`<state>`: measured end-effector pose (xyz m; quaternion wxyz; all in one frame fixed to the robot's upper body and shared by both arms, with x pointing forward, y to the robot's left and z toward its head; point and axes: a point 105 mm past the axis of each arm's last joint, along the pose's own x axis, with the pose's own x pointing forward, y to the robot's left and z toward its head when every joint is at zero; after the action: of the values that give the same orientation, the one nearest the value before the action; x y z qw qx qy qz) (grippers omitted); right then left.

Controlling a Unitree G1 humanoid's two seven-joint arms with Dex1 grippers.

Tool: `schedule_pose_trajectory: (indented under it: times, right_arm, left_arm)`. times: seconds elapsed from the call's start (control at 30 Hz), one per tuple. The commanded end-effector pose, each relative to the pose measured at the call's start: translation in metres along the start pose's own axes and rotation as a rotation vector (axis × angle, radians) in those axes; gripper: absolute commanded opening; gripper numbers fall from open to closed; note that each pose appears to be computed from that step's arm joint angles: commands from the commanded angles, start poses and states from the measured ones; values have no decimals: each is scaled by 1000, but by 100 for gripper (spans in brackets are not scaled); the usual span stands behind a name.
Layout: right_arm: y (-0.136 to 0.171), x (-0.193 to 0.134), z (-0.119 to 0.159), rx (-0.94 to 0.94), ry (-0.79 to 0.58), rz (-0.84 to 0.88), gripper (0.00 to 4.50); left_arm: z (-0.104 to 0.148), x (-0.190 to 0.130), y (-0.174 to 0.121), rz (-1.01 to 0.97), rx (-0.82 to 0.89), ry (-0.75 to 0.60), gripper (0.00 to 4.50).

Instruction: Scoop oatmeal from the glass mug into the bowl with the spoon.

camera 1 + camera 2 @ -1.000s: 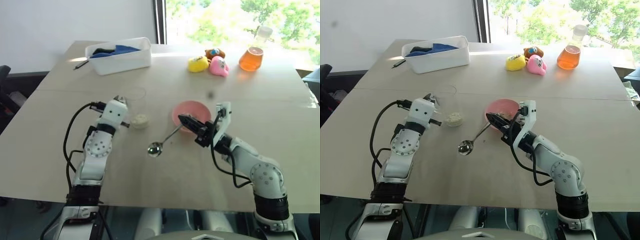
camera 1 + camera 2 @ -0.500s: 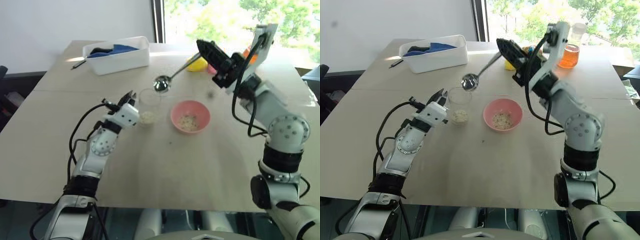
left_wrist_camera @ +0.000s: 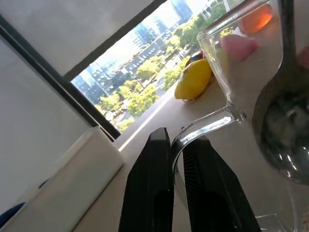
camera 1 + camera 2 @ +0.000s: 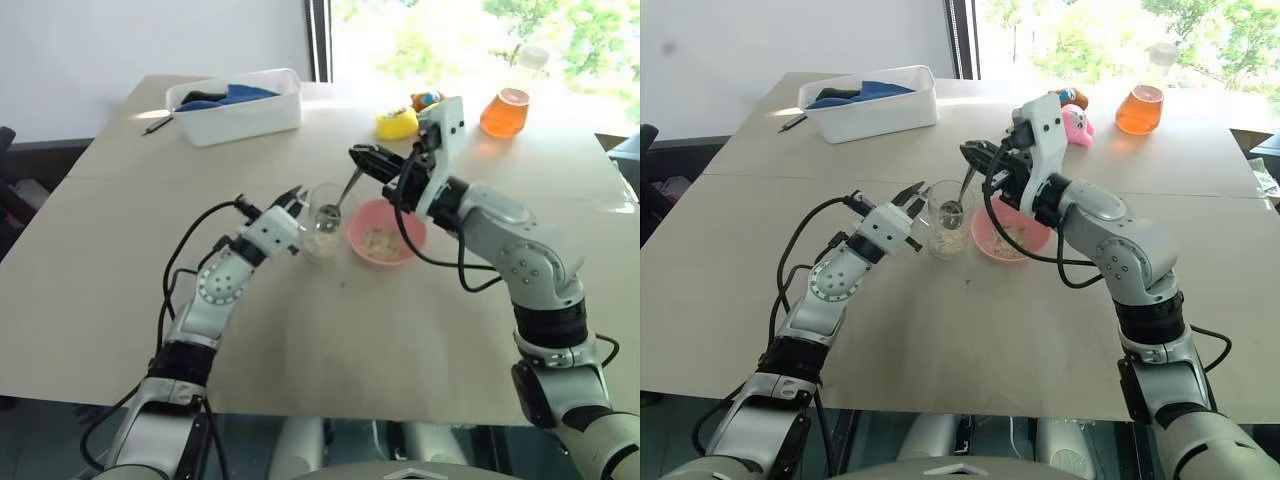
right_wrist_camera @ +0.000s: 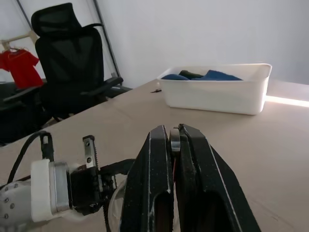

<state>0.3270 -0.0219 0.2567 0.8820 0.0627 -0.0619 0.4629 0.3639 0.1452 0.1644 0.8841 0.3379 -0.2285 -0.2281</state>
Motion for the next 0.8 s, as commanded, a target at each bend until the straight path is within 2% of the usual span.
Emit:
schedule_pose_trajectory:
  times: [0.03,0.43,0.8]
  right_arm:
    - [2,2,11,-24,-20,21,0]
    - [10,7,-11,84,74,35,0]
    - [14,12,-13,-4,78,51,0]
  left_arm:
    - [7,6,6,-30,-50,-31,8]
    - [5,9,6,-54,-17,-34,8]
    - [6,7,6,-35,-25,-33,8]
